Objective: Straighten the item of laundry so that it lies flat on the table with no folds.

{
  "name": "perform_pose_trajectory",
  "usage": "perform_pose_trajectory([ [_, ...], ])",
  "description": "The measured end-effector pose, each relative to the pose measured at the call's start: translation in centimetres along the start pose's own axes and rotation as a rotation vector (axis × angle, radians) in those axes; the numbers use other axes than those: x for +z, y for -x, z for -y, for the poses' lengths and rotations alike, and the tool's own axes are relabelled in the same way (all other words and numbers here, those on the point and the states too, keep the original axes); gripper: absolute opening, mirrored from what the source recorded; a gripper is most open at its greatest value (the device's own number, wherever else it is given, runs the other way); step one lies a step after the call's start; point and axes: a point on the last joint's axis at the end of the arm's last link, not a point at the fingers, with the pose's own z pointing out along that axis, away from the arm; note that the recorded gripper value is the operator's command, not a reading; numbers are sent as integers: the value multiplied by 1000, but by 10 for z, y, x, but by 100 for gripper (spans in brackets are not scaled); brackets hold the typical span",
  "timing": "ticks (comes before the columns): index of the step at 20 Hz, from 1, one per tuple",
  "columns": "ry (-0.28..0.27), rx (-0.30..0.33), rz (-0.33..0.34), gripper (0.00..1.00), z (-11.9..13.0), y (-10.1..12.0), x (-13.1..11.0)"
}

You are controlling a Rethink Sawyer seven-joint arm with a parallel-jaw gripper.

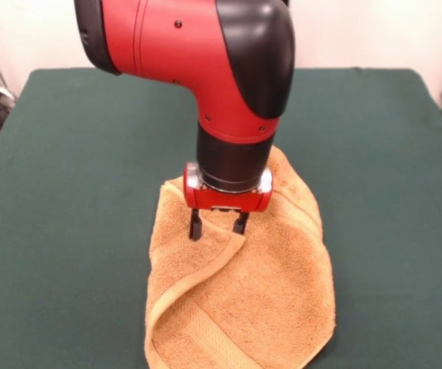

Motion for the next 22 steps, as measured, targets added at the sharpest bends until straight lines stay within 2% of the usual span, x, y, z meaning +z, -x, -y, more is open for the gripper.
perform_pose_trajectory([
  [4, -4, -4, -1, 100, -2, 0, 0],
  [5, -5, -5, -1, 0, -2, 0, 0],
  [22, -16, -16, -2, 0, -5, 1, 0],
])
